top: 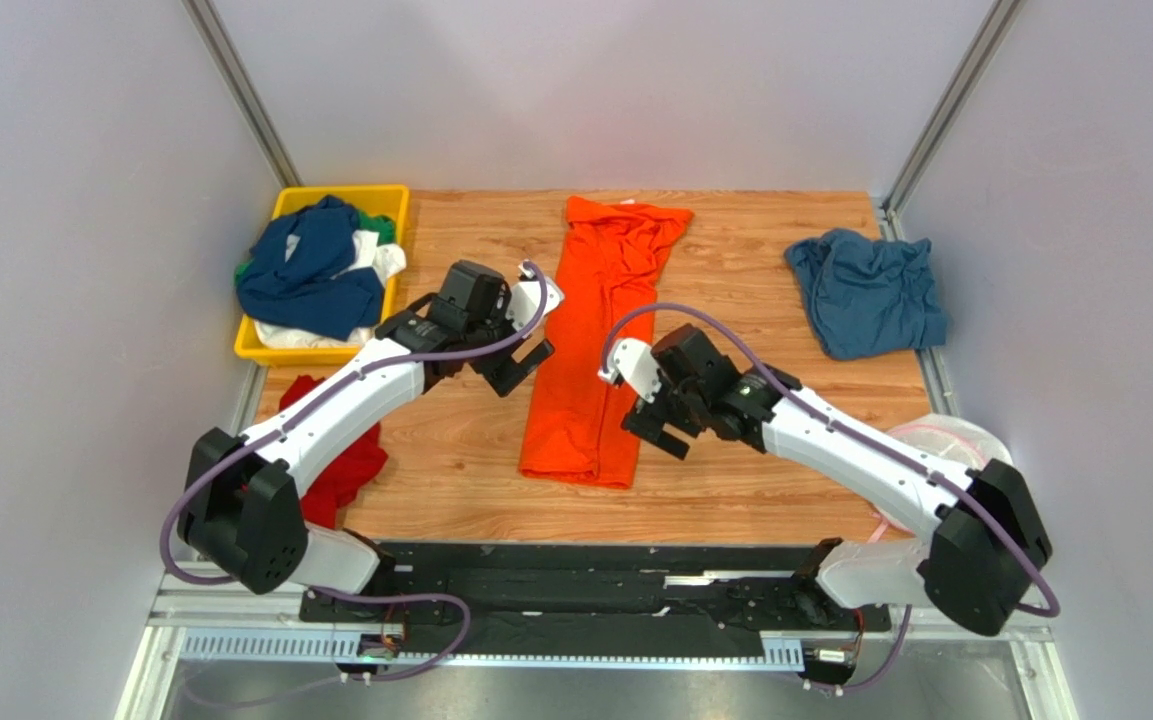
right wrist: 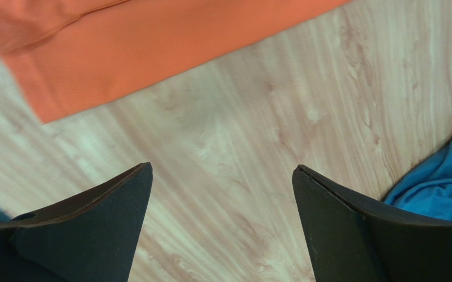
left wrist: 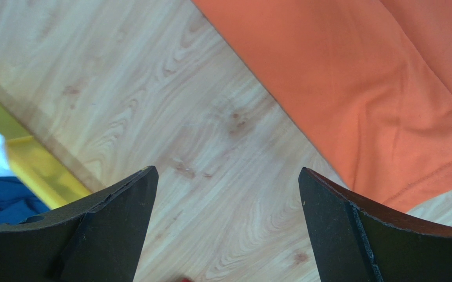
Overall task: Fold and stack the t-shirts
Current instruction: Rotate the tshirt 80 degrees, then grab the bottom of the folded rectangular tshirt with both arms
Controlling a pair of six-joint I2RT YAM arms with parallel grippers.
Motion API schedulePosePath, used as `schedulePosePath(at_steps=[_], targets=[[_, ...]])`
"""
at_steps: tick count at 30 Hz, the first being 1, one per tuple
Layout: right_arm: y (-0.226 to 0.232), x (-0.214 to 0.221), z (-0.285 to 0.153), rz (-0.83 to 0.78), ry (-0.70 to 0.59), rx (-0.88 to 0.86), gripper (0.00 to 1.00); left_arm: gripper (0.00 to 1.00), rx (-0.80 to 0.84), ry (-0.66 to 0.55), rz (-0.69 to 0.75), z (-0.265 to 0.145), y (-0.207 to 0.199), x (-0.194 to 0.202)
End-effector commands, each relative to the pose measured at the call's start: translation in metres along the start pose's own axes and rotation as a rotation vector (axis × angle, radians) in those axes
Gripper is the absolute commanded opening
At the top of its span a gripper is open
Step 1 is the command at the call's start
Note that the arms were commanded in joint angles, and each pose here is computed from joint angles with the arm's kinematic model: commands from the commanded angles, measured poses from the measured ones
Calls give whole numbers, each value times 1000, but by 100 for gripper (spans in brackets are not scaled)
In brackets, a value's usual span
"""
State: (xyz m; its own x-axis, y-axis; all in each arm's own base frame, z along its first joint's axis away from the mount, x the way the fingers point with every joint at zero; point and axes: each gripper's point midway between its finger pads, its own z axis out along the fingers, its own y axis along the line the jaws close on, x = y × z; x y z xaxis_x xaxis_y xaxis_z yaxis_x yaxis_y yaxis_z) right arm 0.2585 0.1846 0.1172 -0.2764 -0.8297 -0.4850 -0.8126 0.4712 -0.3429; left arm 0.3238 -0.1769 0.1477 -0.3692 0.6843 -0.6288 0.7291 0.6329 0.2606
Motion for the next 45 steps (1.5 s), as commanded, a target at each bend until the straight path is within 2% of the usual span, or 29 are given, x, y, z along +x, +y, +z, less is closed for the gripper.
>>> schedulePosePath(at_steps=[1, 5, 8, 13, 20, 29, 45], targets=[[34, -6, -13, -35, -53, -72, 91, 98, 140, 8, -25, 11, -29, 11], [57, 1, -10, -93, -38, -142, 83, 93, 277, 84, -6, 12, -57, 37], [73, 3, -2, -146, -26, -173, 79, 90, 391, 95, -9, 11, -79, 45], [94, 0, 12, -247, -22, -170, 74, 85, 463, 132, -35, 10, -95, 60], [102, -13, 17, -307, -56, -161, 71, 78, 563, 183, -2, 2, -115, 83], [99, -21, 28, -329, -66, -116, 67, 73, 635, 226, 18, 10, -135, 88], [109, -18, 30, -358, -57, -129, 64, 65, 646, 253, 38, 25, -144, 82]])
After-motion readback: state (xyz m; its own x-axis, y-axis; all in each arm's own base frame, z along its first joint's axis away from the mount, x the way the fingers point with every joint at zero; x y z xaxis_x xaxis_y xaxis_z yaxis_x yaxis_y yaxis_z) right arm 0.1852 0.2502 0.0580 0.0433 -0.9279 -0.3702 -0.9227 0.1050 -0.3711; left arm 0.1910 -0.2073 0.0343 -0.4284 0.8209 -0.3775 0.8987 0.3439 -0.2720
